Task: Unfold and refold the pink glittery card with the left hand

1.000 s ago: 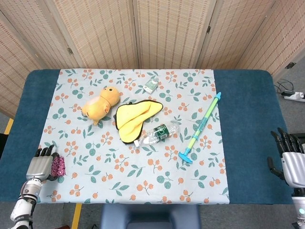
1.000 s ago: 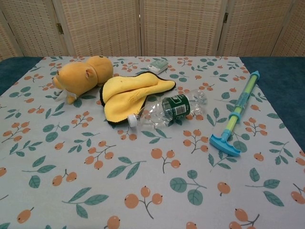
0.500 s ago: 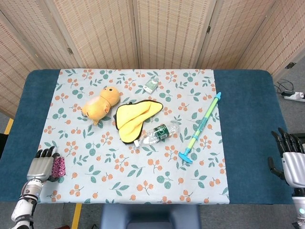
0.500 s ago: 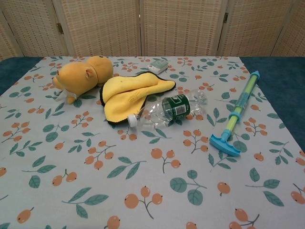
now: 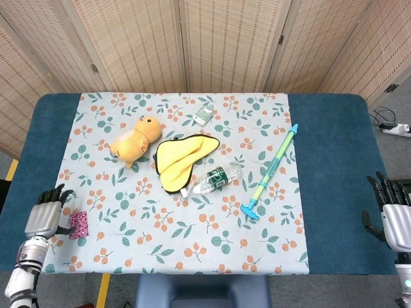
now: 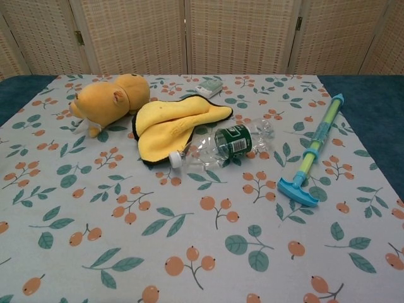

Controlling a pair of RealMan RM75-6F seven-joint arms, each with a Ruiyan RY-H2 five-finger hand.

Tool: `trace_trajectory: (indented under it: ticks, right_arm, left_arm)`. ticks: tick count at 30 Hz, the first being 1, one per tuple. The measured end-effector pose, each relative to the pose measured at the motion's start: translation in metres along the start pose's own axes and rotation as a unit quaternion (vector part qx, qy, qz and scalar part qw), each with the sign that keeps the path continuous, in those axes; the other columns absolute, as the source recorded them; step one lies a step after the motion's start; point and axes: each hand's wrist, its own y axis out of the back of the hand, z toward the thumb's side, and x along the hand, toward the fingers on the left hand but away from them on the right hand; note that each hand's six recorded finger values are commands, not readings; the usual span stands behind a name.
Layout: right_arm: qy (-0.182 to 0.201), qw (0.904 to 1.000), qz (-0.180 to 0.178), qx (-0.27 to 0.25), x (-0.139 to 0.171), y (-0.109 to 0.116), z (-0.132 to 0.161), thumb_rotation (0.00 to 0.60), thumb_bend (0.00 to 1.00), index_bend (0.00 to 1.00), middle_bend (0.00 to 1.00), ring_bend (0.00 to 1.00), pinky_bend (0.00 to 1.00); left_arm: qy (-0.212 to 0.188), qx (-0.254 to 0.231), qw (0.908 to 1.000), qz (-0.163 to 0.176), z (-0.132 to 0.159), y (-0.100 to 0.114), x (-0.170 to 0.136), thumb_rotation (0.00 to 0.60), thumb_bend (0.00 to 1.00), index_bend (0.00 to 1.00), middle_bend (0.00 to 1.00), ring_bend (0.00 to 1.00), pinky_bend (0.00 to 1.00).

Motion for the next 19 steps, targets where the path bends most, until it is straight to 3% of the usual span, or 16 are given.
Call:
trace_trajectory:
  ticks: [4, 8, 19]
  right_arm:
    - [0.005, 0.9998, 0.003, -0.017, -0.002, 0.000, 0.000, 0.600, 0.52, 0.00, 0.00, 0.00, 0.00]
    - [0.021, 0.9990, 0.008, -0.038, -0.004, -0.002, 0.006, 0.600, 0.52, 0.00, 0.00, 0.00, 0.00]
    - [0.055, 0.9966, 0.015, -0.060, -0.007, -0.002, 0.019, 0.600, 0.52, 0.00, 0.00, 0.00, 0.00]
  left_arm:
    - [-0.002, -0.021, 0.9980, 0.060, -0.004, 0.027, -0.007, 0.600, 0.21, 0.18, 0.00, 0.00, 0.00]
    - [-0.008, -0.033, 0.9941, 0.103, -0.005, 0.038, -0.019, 0.600, 0.21, 0.19, 0.00, 0.00, 0.00]
    - [-0.053, -0.025, 0.9887, 0.138, 0.010, 0.029, -0.045, 0.600, 0.21, 0.19, 0.00, 0.00, 0.00]
